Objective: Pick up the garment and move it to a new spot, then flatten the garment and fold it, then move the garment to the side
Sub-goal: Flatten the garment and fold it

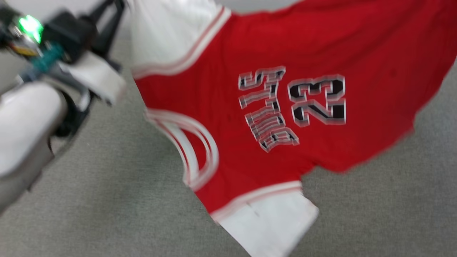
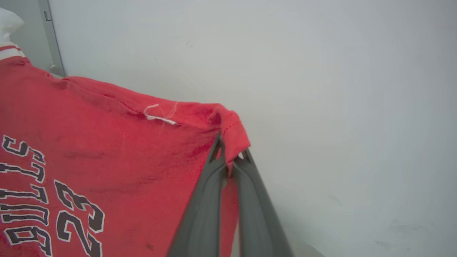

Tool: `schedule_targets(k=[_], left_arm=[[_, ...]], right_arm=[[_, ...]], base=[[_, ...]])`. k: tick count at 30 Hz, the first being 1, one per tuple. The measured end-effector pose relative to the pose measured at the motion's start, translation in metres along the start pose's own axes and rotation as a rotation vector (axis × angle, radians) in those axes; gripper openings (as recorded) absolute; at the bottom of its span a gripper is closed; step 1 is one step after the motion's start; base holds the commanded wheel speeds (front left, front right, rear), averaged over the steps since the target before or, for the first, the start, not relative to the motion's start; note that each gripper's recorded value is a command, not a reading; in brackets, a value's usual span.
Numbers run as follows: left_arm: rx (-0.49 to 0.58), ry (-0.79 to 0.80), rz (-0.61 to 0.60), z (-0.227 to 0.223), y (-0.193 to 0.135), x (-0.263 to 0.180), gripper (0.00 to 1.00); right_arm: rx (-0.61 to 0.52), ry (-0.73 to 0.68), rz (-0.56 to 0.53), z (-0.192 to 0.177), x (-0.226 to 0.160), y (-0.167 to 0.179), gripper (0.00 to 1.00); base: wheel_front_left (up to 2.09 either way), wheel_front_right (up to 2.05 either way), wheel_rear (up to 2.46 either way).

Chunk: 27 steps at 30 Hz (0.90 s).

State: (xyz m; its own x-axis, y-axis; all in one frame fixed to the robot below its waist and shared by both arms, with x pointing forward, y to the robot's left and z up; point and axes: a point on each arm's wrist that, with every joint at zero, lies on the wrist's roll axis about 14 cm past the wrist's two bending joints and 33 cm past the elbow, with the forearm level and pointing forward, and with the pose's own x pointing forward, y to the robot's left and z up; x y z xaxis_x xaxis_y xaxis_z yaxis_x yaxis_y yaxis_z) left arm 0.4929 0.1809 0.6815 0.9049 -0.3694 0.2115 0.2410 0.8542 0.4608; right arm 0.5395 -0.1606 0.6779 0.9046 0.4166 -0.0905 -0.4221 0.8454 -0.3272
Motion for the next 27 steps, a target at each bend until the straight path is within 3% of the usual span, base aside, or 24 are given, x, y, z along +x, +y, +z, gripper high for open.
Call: schedule_targets(k=[6, 12, 20, 27], left_arm=[[0.125, -0.109, 0.046, 0.033, 0.04, 0.067, 0.0], [0.237, -0.166, 0.056, 0.048, 0.06, 0.124, 0.0], [0.268, -0.27, 0.136, 0.084, 0.092, 0.175, 0.0], [0.266, -0.276, 0.15, 0.082, 0.102, 0.194, 0.0]], right_arm=[[-0.028, -0.102, -0.092, 0.039, 0.038, -0.037, 0.0], [-0.055, -0.14, -0.176, 0.052, 0.076, -0.071, 0.0], [-0.138, -0.204, -0.257, 0.077, 0.109, -0.103, 0.0], [-0.16, -0.228, -0.265, 0.09, 0.125, -0.108, 0.0]], base=[[0.0, 0.0, 0.0], [0.0, 0.0, 0.0], [0.0, 0.0, 0.0], [0.0, 0.0, 0.0]])
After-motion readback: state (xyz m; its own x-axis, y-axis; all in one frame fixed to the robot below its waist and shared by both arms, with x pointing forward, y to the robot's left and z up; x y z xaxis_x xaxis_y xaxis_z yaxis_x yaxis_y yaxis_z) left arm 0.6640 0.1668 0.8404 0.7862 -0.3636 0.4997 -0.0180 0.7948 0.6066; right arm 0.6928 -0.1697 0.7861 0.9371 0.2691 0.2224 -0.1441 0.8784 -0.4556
